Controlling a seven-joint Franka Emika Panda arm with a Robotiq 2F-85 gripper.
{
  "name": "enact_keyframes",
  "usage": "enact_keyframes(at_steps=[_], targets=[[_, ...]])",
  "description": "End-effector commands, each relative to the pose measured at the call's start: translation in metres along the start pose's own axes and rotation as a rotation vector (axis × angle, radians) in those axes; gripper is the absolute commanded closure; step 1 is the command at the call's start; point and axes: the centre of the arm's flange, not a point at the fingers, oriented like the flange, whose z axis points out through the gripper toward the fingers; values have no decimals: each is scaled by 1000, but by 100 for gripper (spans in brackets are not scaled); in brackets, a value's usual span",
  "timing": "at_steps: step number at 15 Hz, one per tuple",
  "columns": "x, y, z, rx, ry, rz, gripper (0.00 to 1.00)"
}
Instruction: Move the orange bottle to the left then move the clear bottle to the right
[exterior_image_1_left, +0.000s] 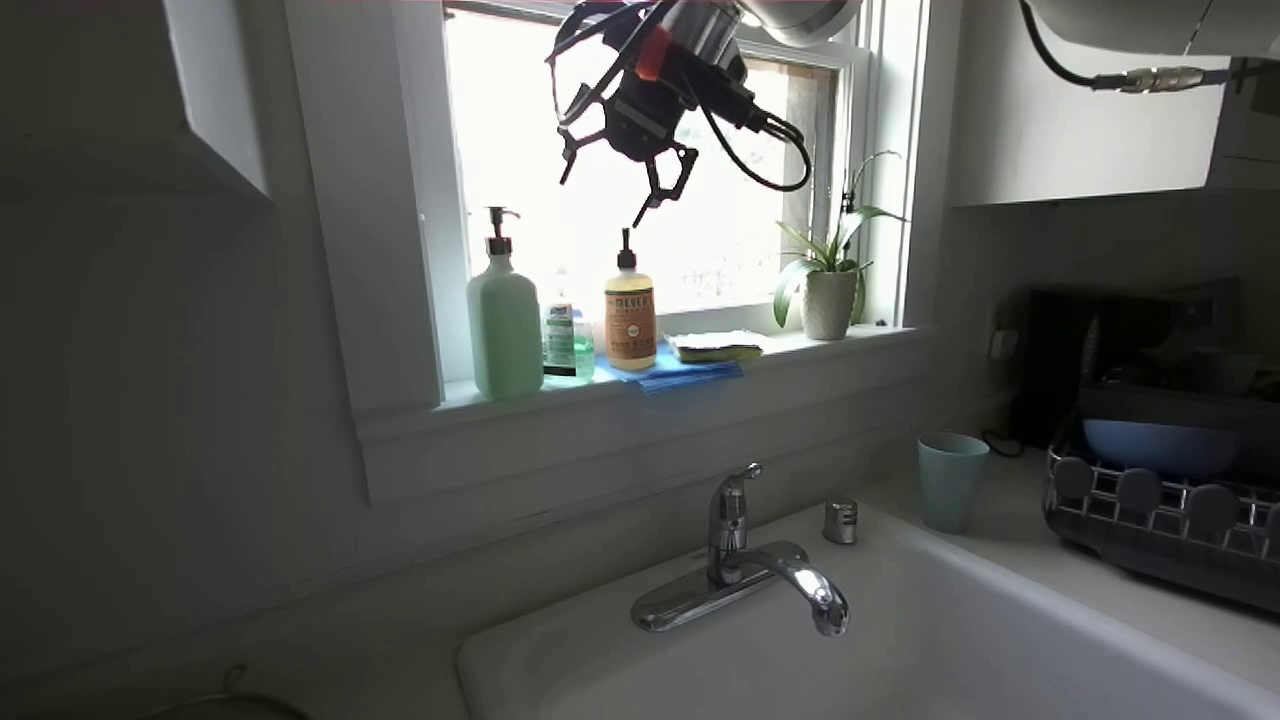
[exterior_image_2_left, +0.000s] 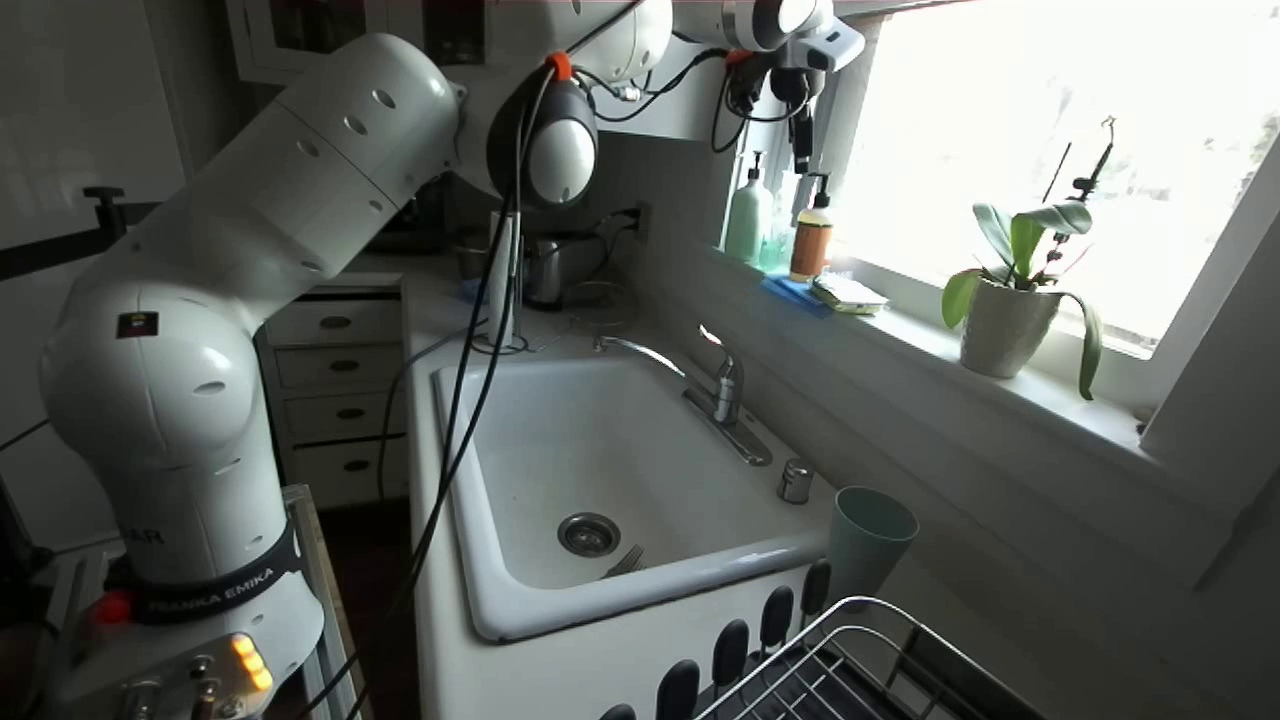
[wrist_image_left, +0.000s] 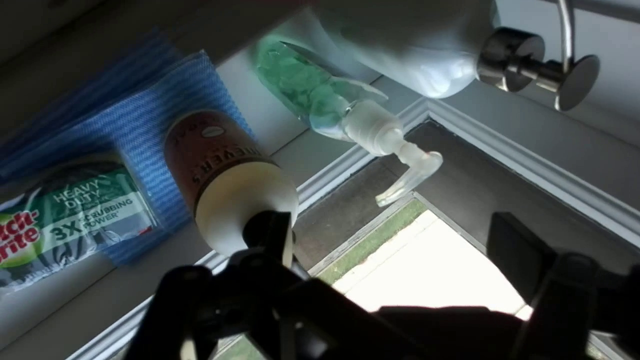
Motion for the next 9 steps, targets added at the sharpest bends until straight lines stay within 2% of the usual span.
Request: enact_keyframes(at_steps=[1, 5, 9], targets=[[21, -30, 12, -57, -43, 121, 0], [18, -29, 20, -102, -82, 173, 0], [17, -32, 22, -94, -90, 162, 0]])
